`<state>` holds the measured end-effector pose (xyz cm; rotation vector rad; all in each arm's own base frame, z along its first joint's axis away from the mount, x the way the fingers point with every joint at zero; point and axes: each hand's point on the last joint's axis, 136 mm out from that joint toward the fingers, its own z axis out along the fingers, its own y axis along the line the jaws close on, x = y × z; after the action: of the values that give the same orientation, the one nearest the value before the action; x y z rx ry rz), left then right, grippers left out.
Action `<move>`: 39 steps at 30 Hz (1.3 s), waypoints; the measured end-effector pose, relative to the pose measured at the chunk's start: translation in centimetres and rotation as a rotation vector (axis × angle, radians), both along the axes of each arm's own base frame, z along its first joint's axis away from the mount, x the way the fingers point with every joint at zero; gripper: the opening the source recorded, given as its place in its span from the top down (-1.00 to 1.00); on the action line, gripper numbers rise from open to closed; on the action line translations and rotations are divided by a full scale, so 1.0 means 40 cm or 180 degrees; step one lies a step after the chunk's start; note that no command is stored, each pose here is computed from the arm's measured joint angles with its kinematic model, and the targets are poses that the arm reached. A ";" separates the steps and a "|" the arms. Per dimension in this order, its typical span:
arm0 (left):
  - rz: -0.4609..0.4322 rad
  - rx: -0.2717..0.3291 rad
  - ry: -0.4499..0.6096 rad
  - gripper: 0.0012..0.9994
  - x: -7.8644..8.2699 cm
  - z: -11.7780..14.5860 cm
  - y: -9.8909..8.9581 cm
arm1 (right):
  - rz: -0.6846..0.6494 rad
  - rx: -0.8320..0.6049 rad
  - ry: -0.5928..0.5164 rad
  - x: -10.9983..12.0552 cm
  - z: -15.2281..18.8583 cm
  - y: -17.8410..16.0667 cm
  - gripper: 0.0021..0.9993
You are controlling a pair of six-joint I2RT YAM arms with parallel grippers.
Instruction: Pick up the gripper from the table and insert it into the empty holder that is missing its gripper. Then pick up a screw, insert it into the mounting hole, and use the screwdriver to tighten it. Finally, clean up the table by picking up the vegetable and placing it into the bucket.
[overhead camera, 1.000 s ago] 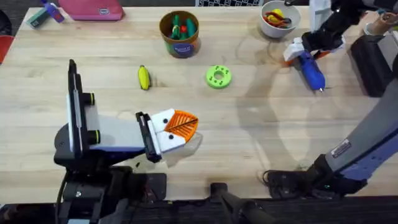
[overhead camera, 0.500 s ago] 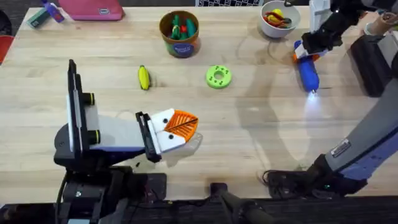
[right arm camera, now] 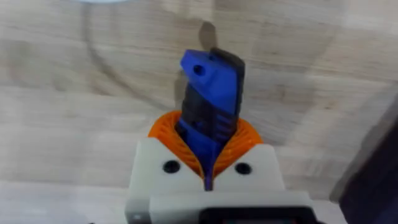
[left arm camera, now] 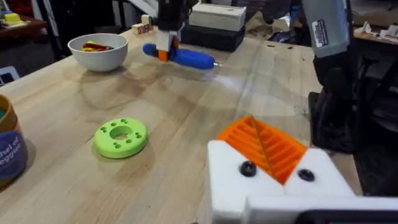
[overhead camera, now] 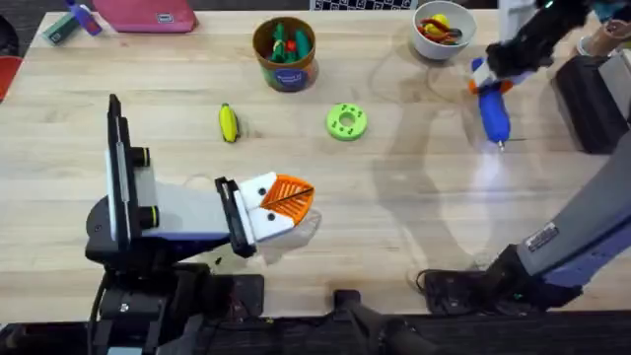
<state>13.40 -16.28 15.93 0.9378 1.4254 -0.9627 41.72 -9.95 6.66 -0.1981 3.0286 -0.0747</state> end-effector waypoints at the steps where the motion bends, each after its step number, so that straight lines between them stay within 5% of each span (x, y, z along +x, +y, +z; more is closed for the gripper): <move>1: -0.0001 0.0000 -0.0001 0.99 0.000 0.000 0.000 | -0.0002 0.0017 -0.0075 0.003 0.031 0.004 0.96; 11: -0.0001 0.0000 -0.0001 0.99 0.000 0.000 0.000 | 0.0039 0.0230 -0.1343 -0.007 0.447 0.078 0.96; 22: -0.0001 0.0000 -0.0001 0.99 0.000 0.000 0.000 | 0.0497 0.1004 -0.2421 -0.087 0.749 0.340 0.96; 33: -0.0001 0.0000 -0.0001 0.99 0.000 0.000 0.000 | 0.1169 0.1643 -0.2909 -0.227 0.891 0.577 0.96; 39: 0.0000 0.0000 -0.0001 0.99 0.000 0.000 0.000 | 0.1225 0.1961 -0.3336 -0.242 0.896 0.630 0.96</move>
<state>13.40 -16.28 15.93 0.9379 1.4251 -0.9625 32.03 15.25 42.49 -0.4824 1.8205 0.5778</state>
